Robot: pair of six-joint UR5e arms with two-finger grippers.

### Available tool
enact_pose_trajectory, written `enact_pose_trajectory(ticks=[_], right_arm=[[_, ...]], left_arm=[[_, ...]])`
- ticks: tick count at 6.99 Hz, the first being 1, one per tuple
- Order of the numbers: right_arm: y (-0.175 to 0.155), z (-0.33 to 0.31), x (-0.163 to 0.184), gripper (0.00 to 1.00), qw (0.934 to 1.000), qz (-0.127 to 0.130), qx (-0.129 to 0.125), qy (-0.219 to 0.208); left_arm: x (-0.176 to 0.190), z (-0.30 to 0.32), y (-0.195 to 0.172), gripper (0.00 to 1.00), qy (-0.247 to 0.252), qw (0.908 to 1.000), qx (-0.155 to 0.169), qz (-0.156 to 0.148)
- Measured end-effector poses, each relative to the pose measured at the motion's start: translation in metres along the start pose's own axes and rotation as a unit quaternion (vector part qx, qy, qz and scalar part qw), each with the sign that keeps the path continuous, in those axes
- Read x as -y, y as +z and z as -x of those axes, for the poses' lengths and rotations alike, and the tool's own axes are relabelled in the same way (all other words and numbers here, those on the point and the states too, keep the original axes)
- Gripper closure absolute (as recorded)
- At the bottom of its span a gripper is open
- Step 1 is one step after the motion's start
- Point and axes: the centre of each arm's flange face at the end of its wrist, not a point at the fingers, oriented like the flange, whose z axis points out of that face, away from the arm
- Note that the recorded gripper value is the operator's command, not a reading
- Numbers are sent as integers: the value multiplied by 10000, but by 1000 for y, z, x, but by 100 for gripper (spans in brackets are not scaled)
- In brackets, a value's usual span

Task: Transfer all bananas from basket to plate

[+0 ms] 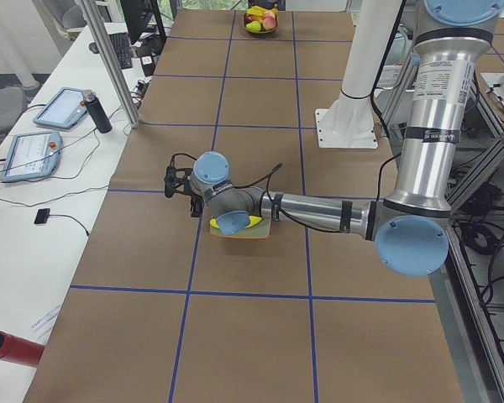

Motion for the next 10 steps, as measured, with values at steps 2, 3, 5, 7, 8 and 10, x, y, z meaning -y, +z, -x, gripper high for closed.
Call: enact_pose_trajectory(ticks=[2, 3, 5, 7, 8, 10], right_arm=[[-2, 6, 0, 0, 9997, -14, 228, -64], [-1, 6, -2, 0, 9994, 28, 325, -91], [6, 2, -9, 0, 9988, 131, 408, -224], [12, -2, -12, 1, 9984, 185, 386, -382], [15, -4, -12, 1, 9984, 199, 345, -395], [19, -8, -11, 3, 9987, 183, 230, -412]], left_arm=[[-1, -1, 2, 0, 2, 10000, 1, 23], [-2, -1, 3, 0, 7, 10000, 1, 28], [-2, -2, 4, 0, 14, 10000, -1, 32], [-3, -2, 5, 0, 14, 10000, -3, 42], [-3, -2, 5, 0, 16, 10000, -4, 51], [-4, -3, 6, 0, 21, 10000, -4, 60]])
